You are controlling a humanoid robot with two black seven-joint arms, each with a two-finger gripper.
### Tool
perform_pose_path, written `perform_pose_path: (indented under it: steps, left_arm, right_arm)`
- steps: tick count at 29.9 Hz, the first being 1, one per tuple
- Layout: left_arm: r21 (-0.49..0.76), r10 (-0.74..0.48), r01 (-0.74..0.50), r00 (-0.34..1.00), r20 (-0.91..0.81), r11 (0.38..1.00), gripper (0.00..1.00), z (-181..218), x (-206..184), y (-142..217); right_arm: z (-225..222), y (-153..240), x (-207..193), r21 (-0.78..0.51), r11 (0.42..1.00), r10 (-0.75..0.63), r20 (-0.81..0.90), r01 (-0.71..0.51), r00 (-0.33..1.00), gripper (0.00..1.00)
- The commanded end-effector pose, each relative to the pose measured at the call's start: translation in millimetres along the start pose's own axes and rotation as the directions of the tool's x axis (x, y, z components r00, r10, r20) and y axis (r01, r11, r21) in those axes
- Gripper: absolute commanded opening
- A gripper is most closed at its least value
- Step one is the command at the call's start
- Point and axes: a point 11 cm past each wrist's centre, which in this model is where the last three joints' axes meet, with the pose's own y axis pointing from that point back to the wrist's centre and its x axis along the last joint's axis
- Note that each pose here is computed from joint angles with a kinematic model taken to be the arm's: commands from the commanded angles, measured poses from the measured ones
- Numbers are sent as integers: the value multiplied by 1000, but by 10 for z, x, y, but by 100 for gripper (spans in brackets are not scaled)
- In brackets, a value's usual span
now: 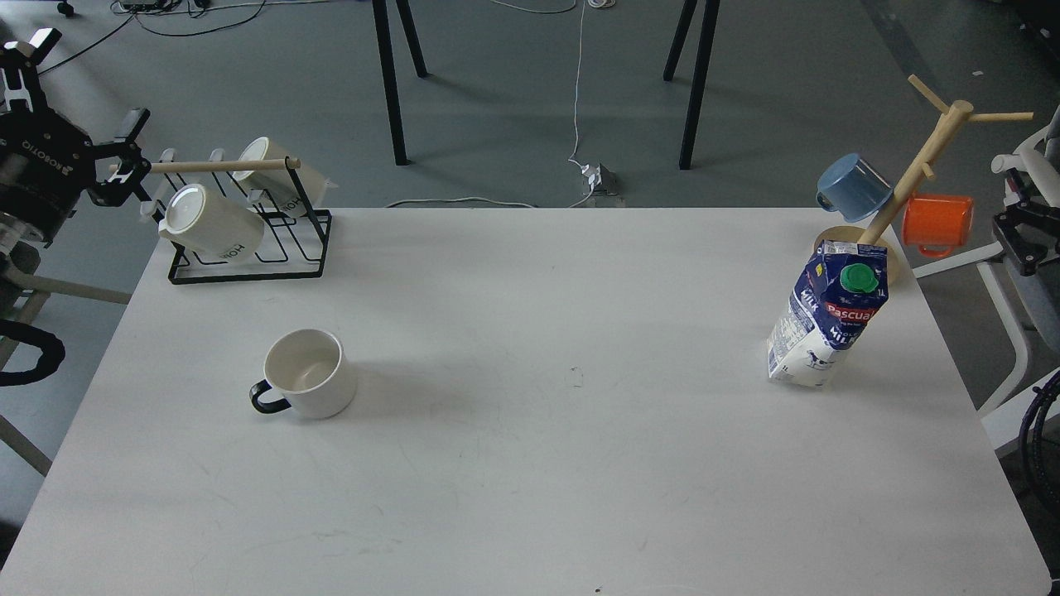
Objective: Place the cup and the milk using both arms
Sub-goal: 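Move the left gripper from the rack down toward the white mug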
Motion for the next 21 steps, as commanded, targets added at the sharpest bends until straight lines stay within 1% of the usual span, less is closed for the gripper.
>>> perform_pose_path:
  steps: [1, 9, 11, 13, 17, 21]
  left_arm:
    - [4, 24, -24, 1000, 0, 1000, 100, -31, 61, 11]
    - [2, 36, -36, 999, 18, 999, 100, 20, 123, 10]
    - [17, 42, -43, 998, 37, 999, 100, 11, 164, 40]
    - [63, 27, -33, 995, 99, 997, 100, -38, 198, 97]
    - [159, -90, 37, 936, 342, 987, 100, 143, 221, 51]
    - [303, -263, 112, 813, 520, 946, 100, 79, 88, 19]
  right_arm:
    - [27, -3, -5, -5, 1000, -2, 5, 2, 1000, 98]
    - [75, 7, 23, -7, 1000, 4, 16, -3, 1000, 98]
    - [78, 6, 18, -8, 1000, 2, 17, -2, 1000, 98]
    - [72, 5, 16, -5, 1000, 2, 17, -2, 1000, 98]
    - [58, 8, 17, 0, 1000, 2, 19, -2, 1000, 98]
    - [33, 15, 25, 6, 1000, 5, 16, -5, 1000, 98]
